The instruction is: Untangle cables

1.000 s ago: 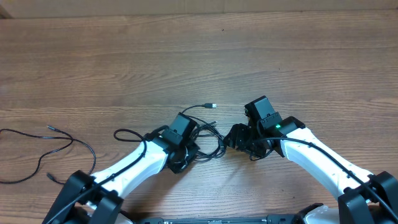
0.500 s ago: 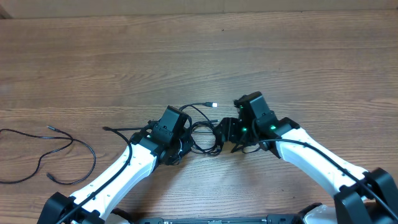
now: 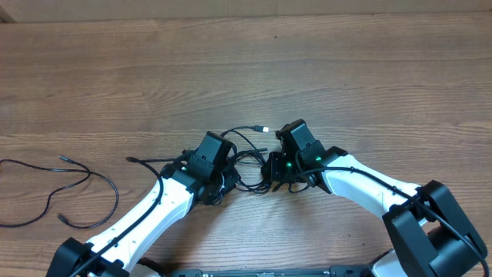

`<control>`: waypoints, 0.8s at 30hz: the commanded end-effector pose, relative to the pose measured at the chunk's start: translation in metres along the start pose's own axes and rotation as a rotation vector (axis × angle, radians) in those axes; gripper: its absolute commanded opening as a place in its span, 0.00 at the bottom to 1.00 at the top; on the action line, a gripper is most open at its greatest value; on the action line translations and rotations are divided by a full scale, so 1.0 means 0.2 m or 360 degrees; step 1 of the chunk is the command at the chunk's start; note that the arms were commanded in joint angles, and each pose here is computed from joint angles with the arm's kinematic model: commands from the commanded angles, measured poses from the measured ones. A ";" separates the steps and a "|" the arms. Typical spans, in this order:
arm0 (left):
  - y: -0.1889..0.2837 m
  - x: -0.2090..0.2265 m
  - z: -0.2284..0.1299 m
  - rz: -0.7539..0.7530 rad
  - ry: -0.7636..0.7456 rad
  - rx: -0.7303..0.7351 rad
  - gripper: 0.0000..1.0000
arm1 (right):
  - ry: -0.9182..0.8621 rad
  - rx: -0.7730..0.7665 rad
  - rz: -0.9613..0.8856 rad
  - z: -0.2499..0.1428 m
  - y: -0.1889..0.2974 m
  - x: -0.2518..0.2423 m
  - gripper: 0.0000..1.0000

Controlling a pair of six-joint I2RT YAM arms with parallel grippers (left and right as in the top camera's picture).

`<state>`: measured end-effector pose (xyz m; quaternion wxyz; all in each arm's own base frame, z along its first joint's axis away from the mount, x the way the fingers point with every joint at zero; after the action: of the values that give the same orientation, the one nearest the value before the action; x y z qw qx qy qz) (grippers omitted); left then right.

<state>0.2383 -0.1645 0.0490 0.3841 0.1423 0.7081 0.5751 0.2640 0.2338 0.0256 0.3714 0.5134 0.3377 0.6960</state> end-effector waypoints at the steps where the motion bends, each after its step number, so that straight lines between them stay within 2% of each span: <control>1: 0.02 -0.04 0.02 -0.0033 -0.0037 -0.0036 0.04 | -0.0050 -0.0014 0.0005 0.01 0.00 0.01 0.21; 6: 0.02 -0.04 0.02 -0.0034 -0.0036 -0.0032 0.04 | -0.0218 0.0042 -0.0004 -0.03 -0.08 0.00 0.20; 7: 0.02 -0.04 0.02 -0.0034 -0.0036 -0.0033 0.04 | -0.0241 0.0052 0.0003 -0.04 -0.09 0.01 0.18; 8: 0.02 -0.04 0.02 -0.0034 -0.0037 -0.0033 0.04 | -0.0267 0.0088 0.0085 -0.05 -0.11 0.05 0.10; 10: 0.02 -0.04 0.02 -0.0034 -0.0037 -0.0034 0.04 | -0.0237 0.0129 0.0261 -0.04 -0.12 0.14 0.04; 14: 0.02 -0.04 0.03 -0.0033 -0.0037 -0.0040 0.04 | -0.0076 0.0164 0.0581 -0.03 -0.07 0.32 0.04; 20: 0.03 -0.02 0.06 -0.0005 -0.0035 -0.0109 0.04 | 0.0122 0.0241 0.0910 -0.07 0.01 0.47 0.04; 24: 0.06 -0.03 0.15 -0.0024 -0.0020 -0.0179 0.04 | 0.0153 0.0270 0.0960 -0.09 0.03 0.49 0.04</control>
<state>0.2429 -0.1542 0.0475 0.3793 0.1364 0.6929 0.5978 0.2390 0.3079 0.0612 0.1432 0.5907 0.2460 0.7550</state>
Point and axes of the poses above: each gripper's point midway between its finger pads, its own y axis back along the fingers, its own x axis along the line the jaws close on, z = x × y, the point moved 1 cm from there along y, back along the fingers, and after that the axes turned 10 degrees about y, right-handed, at the moved point
